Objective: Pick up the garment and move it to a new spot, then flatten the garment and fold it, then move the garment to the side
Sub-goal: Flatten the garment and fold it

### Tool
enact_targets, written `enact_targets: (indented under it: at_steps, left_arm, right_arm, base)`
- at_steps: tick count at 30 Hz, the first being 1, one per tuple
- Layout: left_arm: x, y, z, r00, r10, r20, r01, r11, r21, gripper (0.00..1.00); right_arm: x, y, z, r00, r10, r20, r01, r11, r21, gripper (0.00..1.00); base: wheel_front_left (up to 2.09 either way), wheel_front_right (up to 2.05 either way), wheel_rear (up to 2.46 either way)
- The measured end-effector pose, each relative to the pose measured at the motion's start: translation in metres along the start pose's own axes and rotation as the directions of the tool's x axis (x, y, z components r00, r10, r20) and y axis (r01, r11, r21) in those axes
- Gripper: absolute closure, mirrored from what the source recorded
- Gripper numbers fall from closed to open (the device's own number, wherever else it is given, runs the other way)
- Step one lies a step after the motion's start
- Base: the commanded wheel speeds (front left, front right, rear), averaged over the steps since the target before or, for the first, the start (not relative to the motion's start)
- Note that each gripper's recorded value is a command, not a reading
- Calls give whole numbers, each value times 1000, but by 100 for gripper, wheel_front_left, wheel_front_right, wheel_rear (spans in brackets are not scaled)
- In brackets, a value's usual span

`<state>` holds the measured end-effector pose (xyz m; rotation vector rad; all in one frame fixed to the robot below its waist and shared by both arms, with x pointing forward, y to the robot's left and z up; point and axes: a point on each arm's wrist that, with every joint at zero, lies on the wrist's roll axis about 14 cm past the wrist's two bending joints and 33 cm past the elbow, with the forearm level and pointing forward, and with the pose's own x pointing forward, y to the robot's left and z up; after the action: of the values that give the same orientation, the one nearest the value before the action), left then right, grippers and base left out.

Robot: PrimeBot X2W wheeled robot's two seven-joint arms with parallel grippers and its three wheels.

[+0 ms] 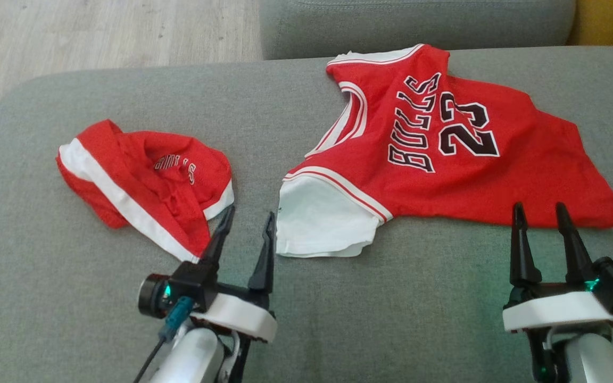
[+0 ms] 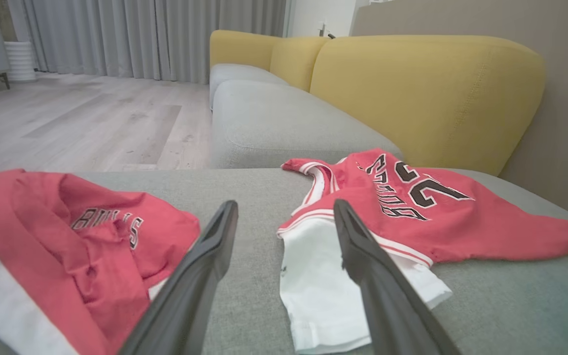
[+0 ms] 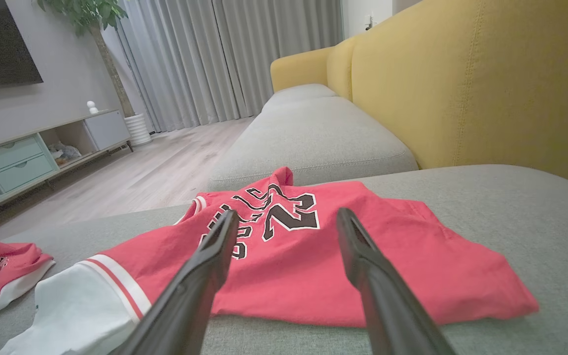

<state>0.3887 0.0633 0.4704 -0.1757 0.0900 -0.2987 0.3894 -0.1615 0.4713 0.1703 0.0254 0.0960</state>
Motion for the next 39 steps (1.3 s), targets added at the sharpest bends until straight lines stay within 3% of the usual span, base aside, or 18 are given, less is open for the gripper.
enact_targets:
  at_steps: [8,18,23,24,25,26,32,39]
  left_arm:
    - [-8,-13,-53,983,-64,-170,63,998,-10,0]
    - [14,-12,-80,951,-75,-299,85,996,19,0]
    - [15,-16,-106,903,-96,-418,112,994,16,0]
    - [14,-21,-109,893,-115,-435,131,991,7,15]
    - [16,-23,-110,887,-126,-444,144,990,5,77]
    - [17,-25,-109,884,-134,-448,152,988,3,100]
    - [21,-31,-99,903,-154,-401,160,987,-18,100]
    - [38,-37,-38,976,-157,-148,146,986,-84,100]
  right_arm:
    - [-1,-4,-5,1000,-11,-15,11,1000,1,0]
    - [-5,-17,-17,997,-51,-50,51,999,-1,0]
    - [-6,-27,-20,995,-81,-60,81,997,-3,0]
    - [-6,-29,-20,994,-87,-60,87,996,-3,0]
    - [-6,-31,-19,994,-92,-58,92,996,-4,0]
    - [-7,-32,-19,994,-97,-58,97,995,-5,0]
    - [-12,-41,-22,990,-123,-72,123,992,-11,0]
    - [-16,-54,-28,982,-165,-93,164,986,-22,0]
  base:
    - [0,0,0]
    - [0,0,0]
    - [0,0,0]
    - [0,0,0]
    - [0,0,0]
    - [0,0,0]
    - [0,0,0]
    - [0,0,0]
